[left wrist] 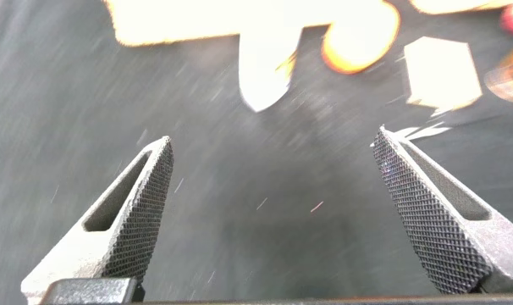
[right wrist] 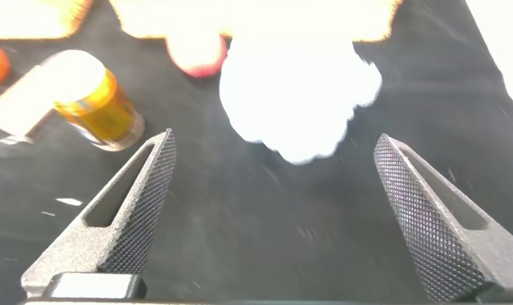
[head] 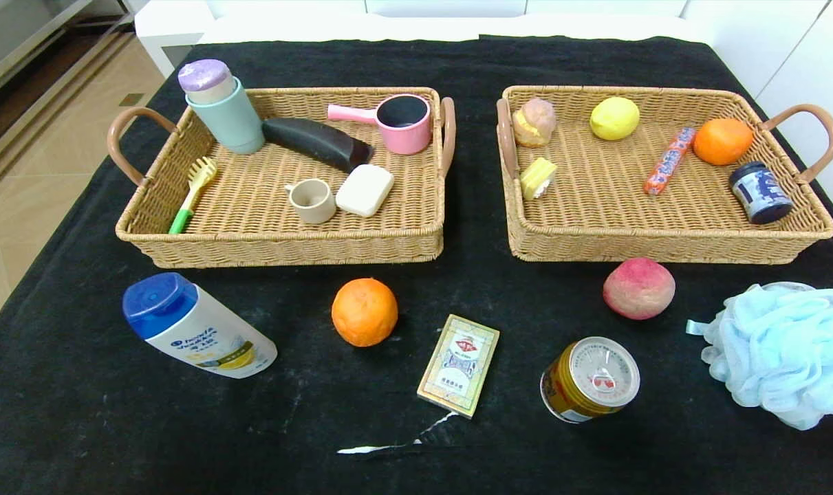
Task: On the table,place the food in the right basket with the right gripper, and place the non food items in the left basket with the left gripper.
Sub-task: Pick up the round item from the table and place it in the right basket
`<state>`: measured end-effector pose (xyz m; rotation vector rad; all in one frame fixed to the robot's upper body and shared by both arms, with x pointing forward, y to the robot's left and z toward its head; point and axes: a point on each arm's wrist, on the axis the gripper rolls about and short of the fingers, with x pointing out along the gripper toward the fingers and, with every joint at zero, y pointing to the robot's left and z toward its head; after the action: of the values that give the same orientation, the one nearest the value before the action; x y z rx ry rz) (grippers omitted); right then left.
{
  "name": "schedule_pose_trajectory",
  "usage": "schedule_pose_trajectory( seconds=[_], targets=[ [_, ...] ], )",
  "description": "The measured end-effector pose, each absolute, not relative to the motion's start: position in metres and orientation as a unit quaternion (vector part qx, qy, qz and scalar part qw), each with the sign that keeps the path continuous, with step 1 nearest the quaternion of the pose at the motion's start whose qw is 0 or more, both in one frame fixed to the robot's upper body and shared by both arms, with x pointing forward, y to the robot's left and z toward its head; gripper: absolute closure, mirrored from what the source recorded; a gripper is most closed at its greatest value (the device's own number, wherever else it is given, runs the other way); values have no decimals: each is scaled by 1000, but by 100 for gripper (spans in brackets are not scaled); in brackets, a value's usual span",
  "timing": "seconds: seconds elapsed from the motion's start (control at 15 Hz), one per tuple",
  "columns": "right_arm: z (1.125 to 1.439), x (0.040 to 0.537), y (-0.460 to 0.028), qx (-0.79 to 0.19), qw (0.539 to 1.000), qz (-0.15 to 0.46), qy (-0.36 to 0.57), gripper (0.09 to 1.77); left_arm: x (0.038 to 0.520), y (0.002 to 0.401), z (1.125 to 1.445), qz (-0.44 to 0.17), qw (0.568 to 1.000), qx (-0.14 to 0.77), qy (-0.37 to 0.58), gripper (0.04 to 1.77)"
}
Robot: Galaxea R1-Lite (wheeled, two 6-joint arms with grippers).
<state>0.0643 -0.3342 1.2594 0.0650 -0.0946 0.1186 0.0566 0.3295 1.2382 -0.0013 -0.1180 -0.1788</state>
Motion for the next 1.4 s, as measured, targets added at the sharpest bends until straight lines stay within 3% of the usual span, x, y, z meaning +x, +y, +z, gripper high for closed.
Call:
schedule_pose_trajectory(
  seconds=[0.27, 0.6, 1.0, 1.4],
  targets=[
    [1300, 81, -333, 30, 994, 98, -33, 15, 71, 327, 1293, -161, 986, 1, -50, 9],
    [1333, 112, -328, 31, 982, 188, 5, 15, 142, 319, 1344, -243, 970, -4, -18, 9],
    [1351, 148, -319, 34, 967, 252, 23, 15, 193, 268, 1367, -337, 941, 0, 23, 9],
    [1368, 173, -300, 32, 970, 239, 21, 15, 216, 227, 1377, -374, 926, 11, 45, 9]
  ],
)
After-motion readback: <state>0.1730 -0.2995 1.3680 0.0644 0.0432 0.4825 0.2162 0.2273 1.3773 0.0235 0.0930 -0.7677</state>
